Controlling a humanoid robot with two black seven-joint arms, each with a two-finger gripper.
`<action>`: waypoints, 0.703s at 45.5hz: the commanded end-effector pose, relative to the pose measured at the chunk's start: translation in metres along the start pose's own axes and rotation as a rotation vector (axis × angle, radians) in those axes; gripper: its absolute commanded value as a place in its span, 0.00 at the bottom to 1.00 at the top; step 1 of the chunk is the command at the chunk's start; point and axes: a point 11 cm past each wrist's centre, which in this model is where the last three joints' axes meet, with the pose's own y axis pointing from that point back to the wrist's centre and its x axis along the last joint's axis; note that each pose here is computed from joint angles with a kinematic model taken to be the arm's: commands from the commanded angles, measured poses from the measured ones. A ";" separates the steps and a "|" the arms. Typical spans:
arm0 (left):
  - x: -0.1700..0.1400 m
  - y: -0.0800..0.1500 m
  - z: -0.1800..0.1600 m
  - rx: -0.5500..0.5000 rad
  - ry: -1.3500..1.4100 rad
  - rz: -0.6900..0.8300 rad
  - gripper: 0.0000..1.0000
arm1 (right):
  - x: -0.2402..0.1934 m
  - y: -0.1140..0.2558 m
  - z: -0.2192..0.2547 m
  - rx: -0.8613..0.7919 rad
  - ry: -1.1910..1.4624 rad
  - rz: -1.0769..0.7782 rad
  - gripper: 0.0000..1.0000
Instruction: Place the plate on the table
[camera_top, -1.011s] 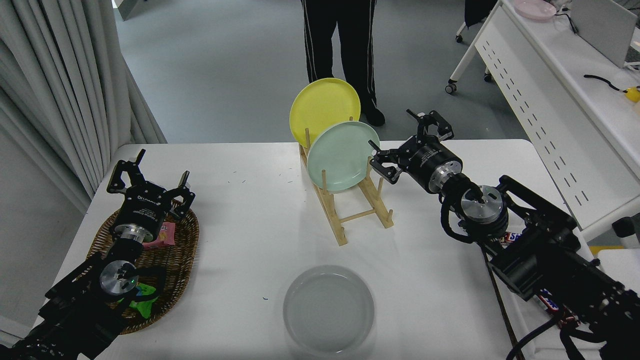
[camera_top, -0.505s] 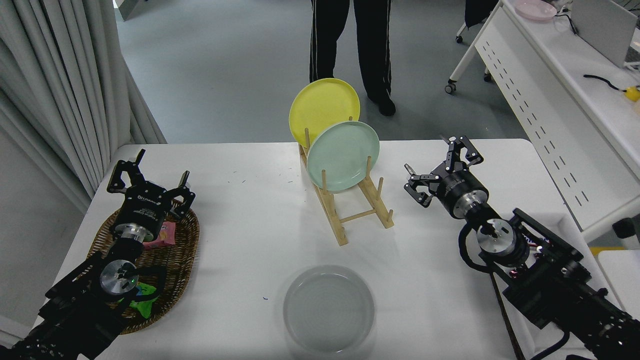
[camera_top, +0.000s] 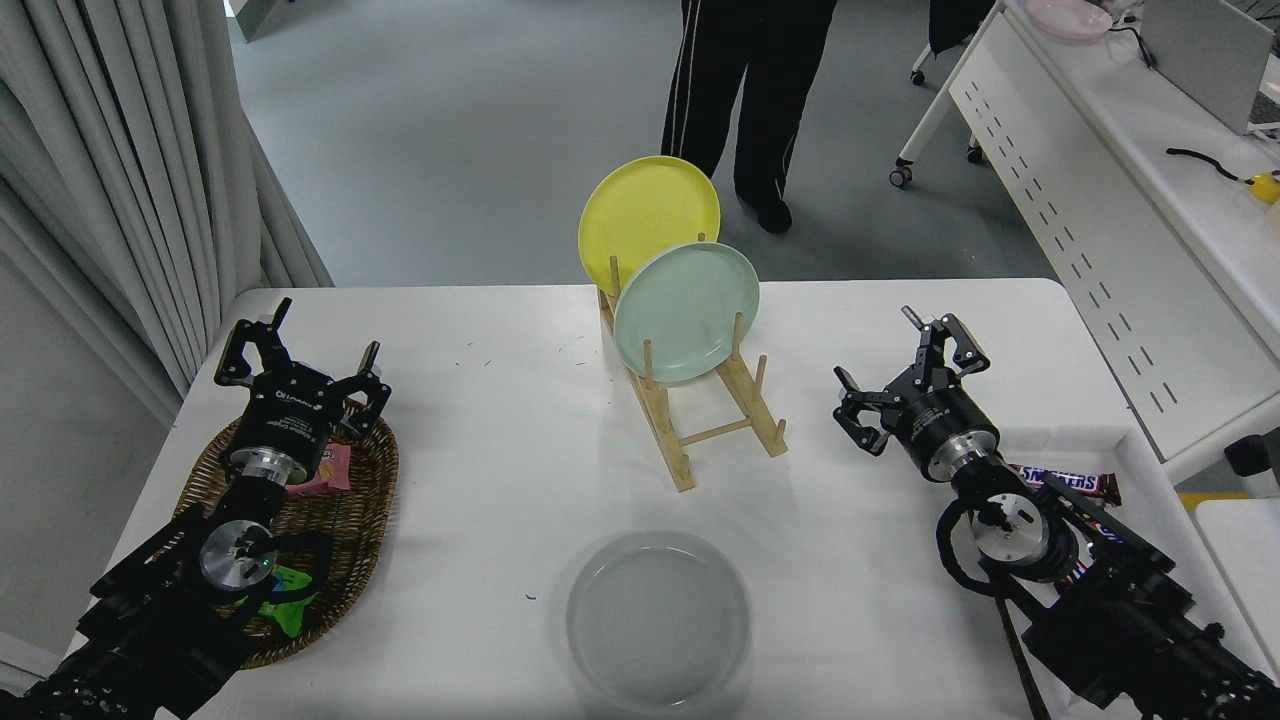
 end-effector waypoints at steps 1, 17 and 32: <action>0.000 0.000 0.000 0.000 -0.001 0.001 1.00 | 0.003 0.003 0.005 -0.008 -0.002 0.001 1.00; 0.000 0.000 0.000 -0.001 0.001 0.000 1.00 | 0.019 0.007 0.014 0.001 -0.035 0.054 1.00; 0.000 0.000 0.000 0.000 0.000 0.000 1.00 | 0.029 0.012 0.001 -0.004 0.016 0.020 1.00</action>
